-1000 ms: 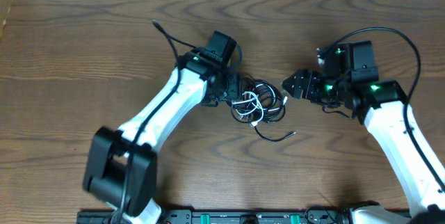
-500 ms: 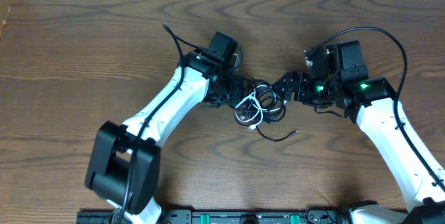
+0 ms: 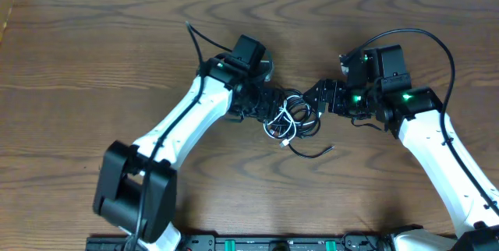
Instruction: Untangle cables
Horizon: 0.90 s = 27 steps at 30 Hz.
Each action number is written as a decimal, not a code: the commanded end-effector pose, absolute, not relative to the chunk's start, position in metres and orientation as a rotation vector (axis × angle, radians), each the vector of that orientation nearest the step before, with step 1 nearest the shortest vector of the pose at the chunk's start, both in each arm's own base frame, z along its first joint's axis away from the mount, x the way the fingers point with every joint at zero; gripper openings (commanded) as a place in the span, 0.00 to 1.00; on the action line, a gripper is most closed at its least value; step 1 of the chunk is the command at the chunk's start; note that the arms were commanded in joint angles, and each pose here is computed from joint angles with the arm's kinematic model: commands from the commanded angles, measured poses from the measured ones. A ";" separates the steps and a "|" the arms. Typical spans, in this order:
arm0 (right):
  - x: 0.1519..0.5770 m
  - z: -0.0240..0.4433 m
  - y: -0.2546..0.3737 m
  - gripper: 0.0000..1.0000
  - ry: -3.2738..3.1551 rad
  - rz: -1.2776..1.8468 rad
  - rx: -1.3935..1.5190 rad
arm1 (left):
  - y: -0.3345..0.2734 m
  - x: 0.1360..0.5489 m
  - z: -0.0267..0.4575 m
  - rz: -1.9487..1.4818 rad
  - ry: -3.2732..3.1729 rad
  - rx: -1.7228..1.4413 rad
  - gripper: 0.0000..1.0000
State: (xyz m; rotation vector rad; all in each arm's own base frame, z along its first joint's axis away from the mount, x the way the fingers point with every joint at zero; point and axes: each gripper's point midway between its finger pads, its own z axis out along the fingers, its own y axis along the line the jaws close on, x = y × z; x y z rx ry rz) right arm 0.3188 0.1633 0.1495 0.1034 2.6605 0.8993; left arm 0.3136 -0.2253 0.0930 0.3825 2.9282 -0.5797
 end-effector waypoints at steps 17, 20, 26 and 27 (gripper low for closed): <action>0.320 0.152 0.165 0.83 2.658 0.896 0.075 | -0.243 0.318 0.055 -0.577 2.958 0.461 0.08; 0.320 0.151 0.165 0.83 2.658 0.896 0.075 | -0.246 0.322 0.067 -0.604 2.933 0.431 0.08; 0.320 0.151 0.164 0.84 2.658 0.887 0.078 | -0.277 0.324 0.142 -0.885 2.739 0.497 0.08; 0.320 0.151 0.164 0.83 2.658 0.887 0.078 | -0.280 0.324 0.156 -0.924 2.698 0.498 0.08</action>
